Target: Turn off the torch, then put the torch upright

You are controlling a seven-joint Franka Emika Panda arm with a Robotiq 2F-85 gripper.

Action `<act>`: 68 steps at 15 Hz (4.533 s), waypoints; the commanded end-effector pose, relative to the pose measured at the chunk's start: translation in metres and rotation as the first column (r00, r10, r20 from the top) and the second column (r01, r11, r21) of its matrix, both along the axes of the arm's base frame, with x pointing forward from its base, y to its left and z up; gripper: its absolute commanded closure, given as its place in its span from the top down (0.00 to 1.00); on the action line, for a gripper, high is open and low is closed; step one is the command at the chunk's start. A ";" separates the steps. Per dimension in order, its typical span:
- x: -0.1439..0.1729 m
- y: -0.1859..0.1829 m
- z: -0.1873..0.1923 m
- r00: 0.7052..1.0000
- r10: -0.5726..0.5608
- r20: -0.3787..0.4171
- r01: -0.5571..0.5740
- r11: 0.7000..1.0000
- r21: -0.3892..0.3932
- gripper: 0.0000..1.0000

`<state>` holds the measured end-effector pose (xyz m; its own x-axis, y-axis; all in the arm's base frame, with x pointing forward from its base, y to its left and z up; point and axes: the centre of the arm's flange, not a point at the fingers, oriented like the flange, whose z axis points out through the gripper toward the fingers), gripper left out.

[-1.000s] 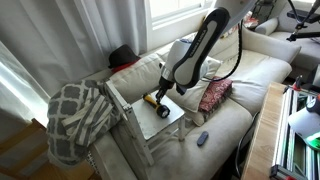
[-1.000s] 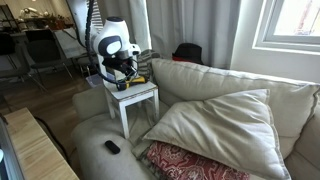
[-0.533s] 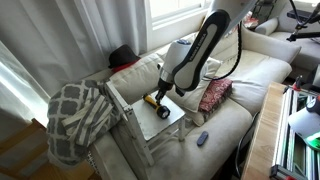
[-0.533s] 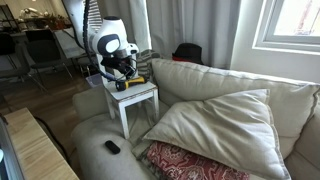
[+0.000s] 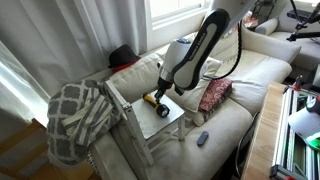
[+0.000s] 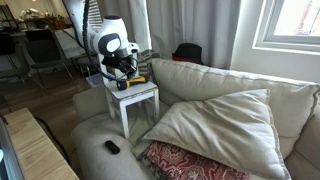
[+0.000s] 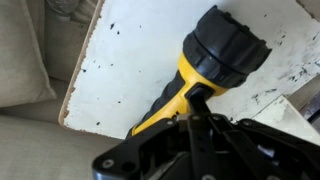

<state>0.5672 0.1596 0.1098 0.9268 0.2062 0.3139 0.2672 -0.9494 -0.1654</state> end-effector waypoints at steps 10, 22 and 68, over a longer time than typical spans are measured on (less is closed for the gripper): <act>-0.013 -0.023 -0.005 0.998 -0.055 -0.011 0.056 0.997 0.047 0.00; -0.017 -0.018 -0.007 0.998 -0.054 -0.039 0.057 0.994 0.091 0.00; 0.073 -0.002 -0.020 0.995 -0.085 -0.042 0.082 0.994 -0.069 1.00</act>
<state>0.6226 0.1521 0.1119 0.9507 0.1633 0.2635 0.2034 -0.9700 -0.1330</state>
